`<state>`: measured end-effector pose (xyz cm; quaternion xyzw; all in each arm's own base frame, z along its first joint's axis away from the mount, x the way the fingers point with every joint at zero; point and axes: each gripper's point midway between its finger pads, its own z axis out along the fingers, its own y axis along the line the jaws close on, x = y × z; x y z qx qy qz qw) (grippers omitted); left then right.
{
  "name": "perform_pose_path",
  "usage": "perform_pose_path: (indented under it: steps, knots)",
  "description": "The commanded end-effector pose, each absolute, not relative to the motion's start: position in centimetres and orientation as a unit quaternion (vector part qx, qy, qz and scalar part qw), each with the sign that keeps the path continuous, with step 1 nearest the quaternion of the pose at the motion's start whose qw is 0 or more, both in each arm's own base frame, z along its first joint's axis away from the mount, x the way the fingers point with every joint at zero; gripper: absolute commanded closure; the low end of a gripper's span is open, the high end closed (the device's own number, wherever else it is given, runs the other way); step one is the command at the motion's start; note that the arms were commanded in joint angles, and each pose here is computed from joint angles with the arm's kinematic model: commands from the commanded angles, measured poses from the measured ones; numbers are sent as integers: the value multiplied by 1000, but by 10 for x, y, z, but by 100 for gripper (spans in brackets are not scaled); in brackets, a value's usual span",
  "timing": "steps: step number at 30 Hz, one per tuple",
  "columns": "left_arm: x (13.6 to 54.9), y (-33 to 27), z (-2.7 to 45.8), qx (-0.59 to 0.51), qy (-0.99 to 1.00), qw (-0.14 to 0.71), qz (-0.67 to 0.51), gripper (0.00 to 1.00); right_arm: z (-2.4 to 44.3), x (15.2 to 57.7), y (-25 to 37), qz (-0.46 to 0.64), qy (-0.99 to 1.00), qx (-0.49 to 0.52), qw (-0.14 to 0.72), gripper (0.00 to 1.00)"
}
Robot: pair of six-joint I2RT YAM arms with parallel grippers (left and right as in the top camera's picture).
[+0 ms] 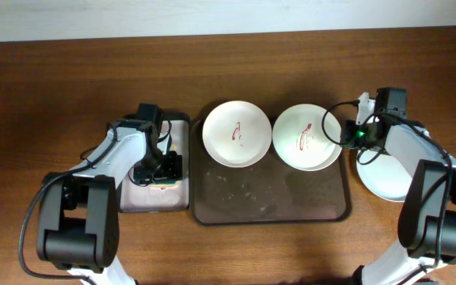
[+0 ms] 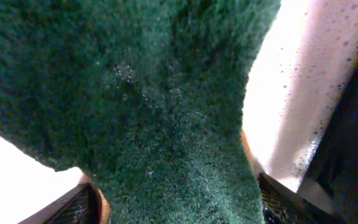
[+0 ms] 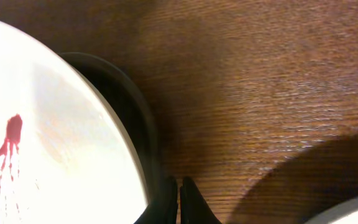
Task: Clean dirty plates on tray and stack at the side
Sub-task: 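Release the plate and move the right gripper to the right-rear plate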
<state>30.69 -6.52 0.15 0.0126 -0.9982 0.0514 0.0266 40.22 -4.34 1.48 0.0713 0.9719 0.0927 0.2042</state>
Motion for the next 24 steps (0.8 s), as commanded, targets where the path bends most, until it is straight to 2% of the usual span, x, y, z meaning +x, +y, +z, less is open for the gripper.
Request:
perform_pose_path:
  steps: [1,2,3,8,11,14,16,18,22,24]
  knots:
    - [295,-61,-12,12,-998,49,47,25,19,409,-24,125,969,47,210,93]
    - [295,-61,-12,12,-998,49,47,25,20,409,-25,125,969,47,210,93]
    - [295,-61,-12,12,-998,49,47,25,21,410,-25,124,968,47,212,85]
    - [296,-61,-12,12,-998,49,47,25,57,416,-47,64,971,62,220,80]
    - [298,-62,-12,12,-998,43,48,25,88,419,-42,70,972,57,218,78]
    - [300,-62,-12,12,-998,40,49,25,110,412,-5,126,973,28,193,76]
    - [300,-62,-12,12,-998,40,49,24,113,402,26,170,971,14,167,69]
    - [300,-62,-12,12,-998,40,49,24,115,385,67,228,965,0,129,66]
    - [300,-62,-12,12,-998,39,49,24,109,366,116,233,967,-31,94,59]
    - [301,-62,-12,12,-998,38,49,24,101,360,133,209,975,-2,78,58]
